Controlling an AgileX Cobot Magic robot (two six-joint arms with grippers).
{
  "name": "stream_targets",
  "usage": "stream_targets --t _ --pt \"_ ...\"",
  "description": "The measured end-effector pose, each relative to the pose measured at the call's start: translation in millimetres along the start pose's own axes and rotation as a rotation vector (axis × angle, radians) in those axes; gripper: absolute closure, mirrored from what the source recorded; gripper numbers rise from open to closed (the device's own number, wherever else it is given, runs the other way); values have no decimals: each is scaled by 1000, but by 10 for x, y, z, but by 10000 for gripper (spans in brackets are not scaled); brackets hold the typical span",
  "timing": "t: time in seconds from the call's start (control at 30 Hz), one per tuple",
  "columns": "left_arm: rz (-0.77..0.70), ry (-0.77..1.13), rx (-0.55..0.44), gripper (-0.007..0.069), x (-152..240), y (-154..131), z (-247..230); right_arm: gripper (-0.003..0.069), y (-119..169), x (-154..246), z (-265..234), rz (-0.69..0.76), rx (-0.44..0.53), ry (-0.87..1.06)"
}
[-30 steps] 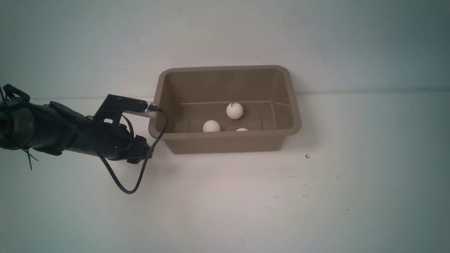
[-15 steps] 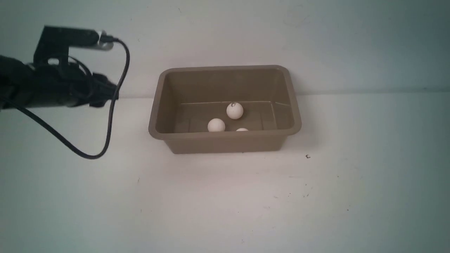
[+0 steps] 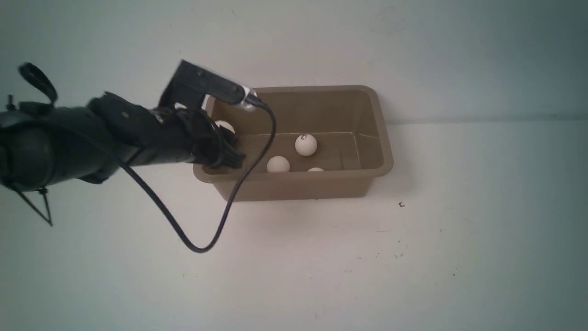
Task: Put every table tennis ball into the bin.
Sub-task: Use the left arm to put the table tennis ball into the box
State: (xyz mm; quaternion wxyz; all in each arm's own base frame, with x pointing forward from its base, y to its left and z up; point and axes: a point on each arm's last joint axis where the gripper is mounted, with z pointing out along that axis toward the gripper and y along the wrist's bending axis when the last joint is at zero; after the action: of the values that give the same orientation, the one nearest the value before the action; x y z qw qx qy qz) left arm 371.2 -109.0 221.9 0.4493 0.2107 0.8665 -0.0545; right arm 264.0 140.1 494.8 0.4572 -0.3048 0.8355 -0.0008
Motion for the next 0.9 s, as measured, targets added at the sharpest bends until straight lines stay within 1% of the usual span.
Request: stream_targets --t 0.03,0.3,0.37,0.53,0.63,0.7,0.8,0.87,0.9 --pt "9 24 11 272 58 -15 62 453 0 2 0 0 0 2" --pt "46 57 64 272 97 -65 75 453 6 5 0 4 -7 5" --pt "50 57 65 256 97 -65 75 453 9 12 0 9 -10 13" --pt "43 55 64 121 95 -65 75 453 23 22 -1 20 -26 25" --pt "17 39 66 102 55 -67 30 453 23 22 -1 21 -25 25" --pt "6 8 69 118 -29 -68 -74 453 23 22 -1 21 -25 25" --pt "17 -67 59 175 -208 -58 -321 453 23 22 -1 22 -25 25" --pt "25 -123 49 225 -328 -52 -510 453 22 22 -1 21 -23 25" --pt "32 -184 39 288 -448 -47 -724 453 20 23 0 20 -21 25"
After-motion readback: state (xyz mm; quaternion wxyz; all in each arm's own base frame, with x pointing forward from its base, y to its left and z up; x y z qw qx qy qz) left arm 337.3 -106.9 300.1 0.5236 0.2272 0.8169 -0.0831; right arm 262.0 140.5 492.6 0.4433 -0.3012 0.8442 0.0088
